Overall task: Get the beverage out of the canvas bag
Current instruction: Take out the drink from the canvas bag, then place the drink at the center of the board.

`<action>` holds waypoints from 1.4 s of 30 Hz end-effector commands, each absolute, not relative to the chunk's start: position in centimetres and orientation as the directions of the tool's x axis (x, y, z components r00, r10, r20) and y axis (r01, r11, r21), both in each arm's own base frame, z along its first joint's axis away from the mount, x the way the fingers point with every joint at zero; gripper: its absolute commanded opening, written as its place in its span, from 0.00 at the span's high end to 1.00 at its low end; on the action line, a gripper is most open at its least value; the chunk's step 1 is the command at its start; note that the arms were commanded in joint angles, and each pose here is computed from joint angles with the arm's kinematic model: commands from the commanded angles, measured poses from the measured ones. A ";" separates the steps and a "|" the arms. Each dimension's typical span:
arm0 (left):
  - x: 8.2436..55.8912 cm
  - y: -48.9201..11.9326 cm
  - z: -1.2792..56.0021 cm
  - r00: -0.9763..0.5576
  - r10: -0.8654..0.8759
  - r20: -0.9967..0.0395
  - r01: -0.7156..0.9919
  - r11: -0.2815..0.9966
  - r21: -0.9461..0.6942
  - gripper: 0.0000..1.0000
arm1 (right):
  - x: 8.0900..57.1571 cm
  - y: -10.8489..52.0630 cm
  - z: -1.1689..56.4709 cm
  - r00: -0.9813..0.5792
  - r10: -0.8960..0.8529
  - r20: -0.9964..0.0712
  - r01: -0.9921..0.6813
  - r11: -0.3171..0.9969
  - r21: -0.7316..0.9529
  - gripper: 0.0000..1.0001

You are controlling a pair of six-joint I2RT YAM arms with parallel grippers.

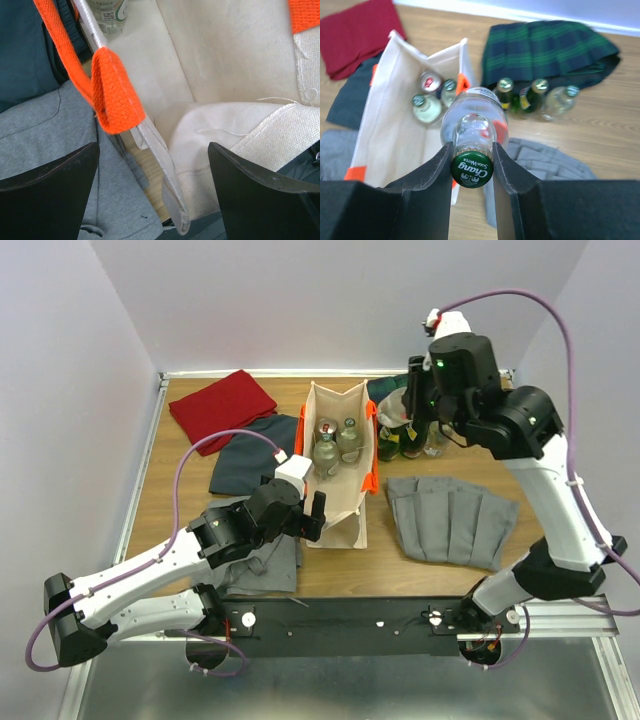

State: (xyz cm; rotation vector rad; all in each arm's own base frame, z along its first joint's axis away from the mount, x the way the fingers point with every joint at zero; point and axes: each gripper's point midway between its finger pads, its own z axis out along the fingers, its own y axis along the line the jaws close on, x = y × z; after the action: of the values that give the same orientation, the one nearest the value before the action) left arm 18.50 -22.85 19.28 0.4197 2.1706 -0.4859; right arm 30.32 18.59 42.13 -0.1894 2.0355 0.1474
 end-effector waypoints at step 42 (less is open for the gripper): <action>18.1 -22.5 18.4 -0.596 0.193 -0.779 0.474 0.868 -0.147 0.01 | 34.7 15.3 30.2 -0.457 0.080 -0.886 -0.019 0.995 0.100 0.99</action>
State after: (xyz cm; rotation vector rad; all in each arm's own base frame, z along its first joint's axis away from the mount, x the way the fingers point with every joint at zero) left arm 18.59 -22.99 19.08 0.4297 2.1774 -0.4765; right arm 32.22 14.29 26.23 -0.0557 2.2316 -0.0699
